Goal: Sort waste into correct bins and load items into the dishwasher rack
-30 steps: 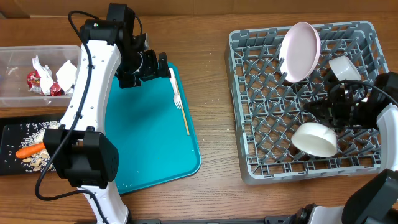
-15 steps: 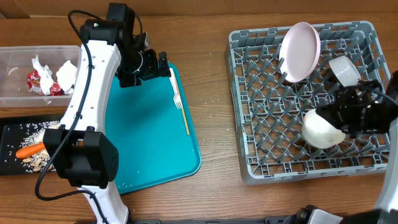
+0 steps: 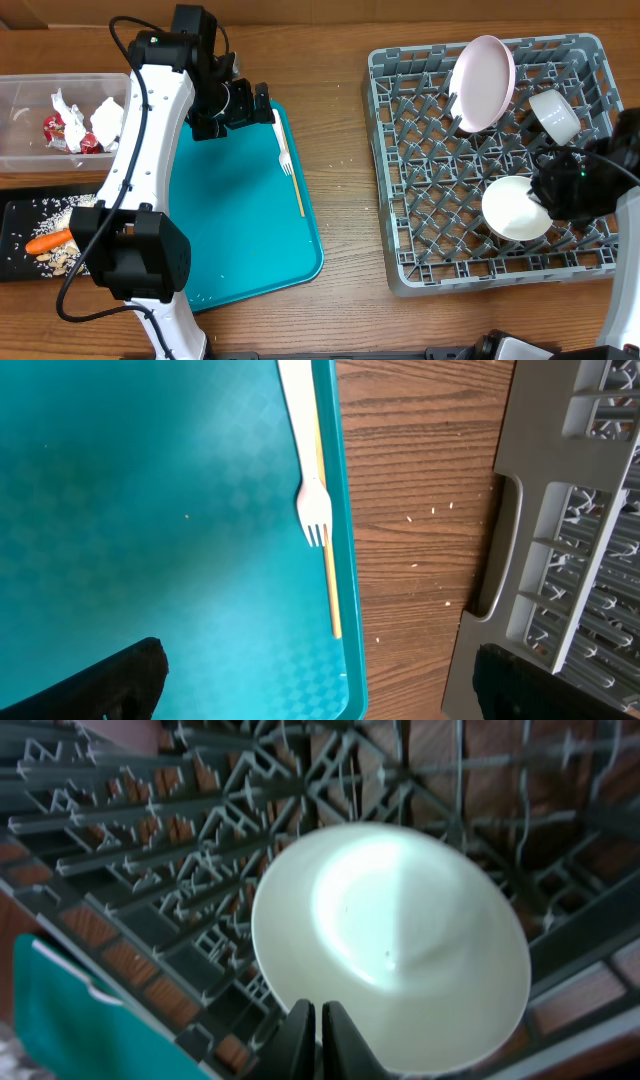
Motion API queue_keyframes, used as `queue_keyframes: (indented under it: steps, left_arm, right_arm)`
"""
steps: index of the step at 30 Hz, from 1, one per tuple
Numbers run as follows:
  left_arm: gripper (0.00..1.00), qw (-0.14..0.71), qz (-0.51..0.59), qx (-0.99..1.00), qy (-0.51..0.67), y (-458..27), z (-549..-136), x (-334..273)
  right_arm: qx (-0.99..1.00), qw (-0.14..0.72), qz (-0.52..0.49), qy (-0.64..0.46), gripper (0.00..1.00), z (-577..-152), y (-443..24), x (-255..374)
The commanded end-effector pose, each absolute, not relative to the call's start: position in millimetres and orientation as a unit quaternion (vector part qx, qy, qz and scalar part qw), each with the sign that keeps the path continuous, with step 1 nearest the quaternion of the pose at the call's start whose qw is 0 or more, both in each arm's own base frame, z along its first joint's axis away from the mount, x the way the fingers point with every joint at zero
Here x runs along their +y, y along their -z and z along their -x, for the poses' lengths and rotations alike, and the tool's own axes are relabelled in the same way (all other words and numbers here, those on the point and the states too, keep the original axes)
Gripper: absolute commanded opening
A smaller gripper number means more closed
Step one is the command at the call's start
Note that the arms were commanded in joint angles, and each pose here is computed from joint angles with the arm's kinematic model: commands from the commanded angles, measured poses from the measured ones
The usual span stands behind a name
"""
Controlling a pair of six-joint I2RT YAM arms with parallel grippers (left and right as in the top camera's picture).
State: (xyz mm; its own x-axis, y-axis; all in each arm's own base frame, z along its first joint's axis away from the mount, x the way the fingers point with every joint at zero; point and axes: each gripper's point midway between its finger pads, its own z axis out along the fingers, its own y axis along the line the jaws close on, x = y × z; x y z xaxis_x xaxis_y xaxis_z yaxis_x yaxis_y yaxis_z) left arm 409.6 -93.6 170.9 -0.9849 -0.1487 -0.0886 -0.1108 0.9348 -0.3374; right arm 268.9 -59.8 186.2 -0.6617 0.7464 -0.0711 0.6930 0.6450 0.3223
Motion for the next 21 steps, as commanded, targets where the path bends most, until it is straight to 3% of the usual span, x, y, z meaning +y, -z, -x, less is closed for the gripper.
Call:
queue_keyframes:
  steps: [1, 10, 21]
  left_arm:
    - [1.00, 0.073, 0.066, 0.981, 0.168, -183, -409, -93]
    - [1.00, 0.077, 0.065, 0.981, 0.168, -183, -411, -94]
    - [1.00, 0.078, 0.065, 0.981, 0.167, -183, -412, -93]
  right_arm:
    - [0.887, 0.117, -0.439, -0.086, 0.08, -276, -182, -77]
    - [0.884, 0.073, -0.456, -0.076, 0.05, -294, -145, -86]
    - [0.882, 0.113, -0.451, -0.080, 0.06, -321, -140, -96]
